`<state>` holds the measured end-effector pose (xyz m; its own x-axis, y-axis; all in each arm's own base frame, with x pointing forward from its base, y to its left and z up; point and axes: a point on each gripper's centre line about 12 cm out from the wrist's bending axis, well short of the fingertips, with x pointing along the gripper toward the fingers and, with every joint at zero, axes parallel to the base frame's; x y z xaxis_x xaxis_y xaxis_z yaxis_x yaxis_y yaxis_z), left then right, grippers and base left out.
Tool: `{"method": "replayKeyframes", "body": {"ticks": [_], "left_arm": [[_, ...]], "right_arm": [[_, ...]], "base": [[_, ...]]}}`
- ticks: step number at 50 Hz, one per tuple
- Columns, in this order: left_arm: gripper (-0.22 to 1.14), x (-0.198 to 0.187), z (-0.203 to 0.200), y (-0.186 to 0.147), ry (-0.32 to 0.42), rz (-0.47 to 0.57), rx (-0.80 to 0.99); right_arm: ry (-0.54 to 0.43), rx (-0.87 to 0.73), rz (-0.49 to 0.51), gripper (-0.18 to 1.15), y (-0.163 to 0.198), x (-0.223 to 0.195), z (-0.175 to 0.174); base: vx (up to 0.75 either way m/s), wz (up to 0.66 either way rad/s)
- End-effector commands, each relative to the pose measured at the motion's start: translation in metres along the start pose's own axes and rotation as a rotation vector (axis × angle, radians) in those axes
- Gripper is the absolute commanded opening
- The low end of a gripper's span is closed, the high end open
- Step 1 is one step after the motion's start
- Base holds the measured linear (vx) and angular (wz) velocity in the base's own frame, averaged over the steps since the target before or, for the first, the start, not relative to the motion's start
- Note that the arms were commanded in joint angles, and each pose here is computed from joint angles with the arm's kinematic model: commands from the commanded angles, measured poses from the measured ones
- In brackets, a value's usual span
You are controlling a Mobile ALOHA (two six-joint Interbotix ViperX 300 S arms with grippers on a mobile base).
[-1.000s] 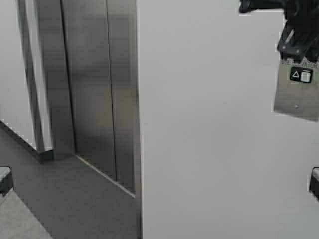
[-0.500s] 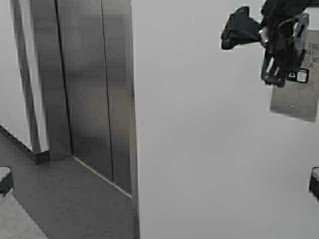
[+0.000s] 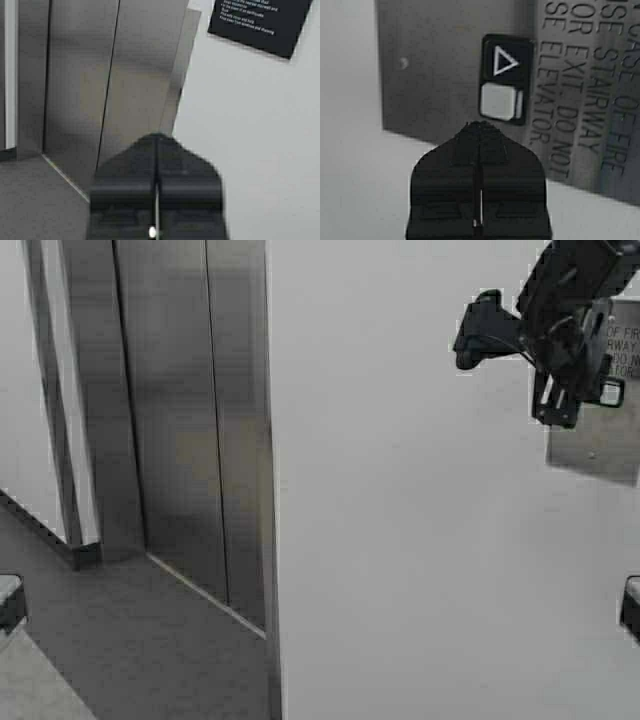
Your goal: Navigate to elevator, push the call button, then enter the elevator
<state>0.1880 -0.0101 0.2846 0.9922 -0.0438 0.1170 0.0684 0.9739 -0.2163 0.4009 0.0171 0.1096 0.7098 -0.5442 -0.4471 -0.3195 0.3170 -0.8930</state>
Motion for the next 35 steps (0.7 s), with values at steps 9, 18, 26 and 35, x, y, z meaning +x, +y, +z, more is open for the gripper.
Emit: {"method": "replayKeyframes", "body": {"ticks": [9, 18, 26, 35], "left_arm": [[0.02, 0.001, 0.003, -0.001, -0.007, -0.003, 0.003], [0.02, 0.001, 0.002, -0.001, -0.004, -0.002, 0.004], [0.02, 0.002, -0.001, 0.000, 0.006, 0.002, 0.006], [0.02, 0.002, -0.001, 0.000, 0.006, 0.000, 0.006]], "right_arm": [[0.011, 0.005, -0.045, 0.06, -0.016, 0.020, -0.001], [0.014, 0.009, -0.041, 0.06, -0.016, 0.032, 0.002], [0.002, 0.016, -0.054, 0.06, -0.020, 0.038, 0.011], [-0.009, -0.001, -0.067, 0.06, -0.022, 0.040, 0.014]], "base": [[0.01, -0.01], [0.01, 0.00], [0.00, 0.00], [0.00, 0.00]]}}
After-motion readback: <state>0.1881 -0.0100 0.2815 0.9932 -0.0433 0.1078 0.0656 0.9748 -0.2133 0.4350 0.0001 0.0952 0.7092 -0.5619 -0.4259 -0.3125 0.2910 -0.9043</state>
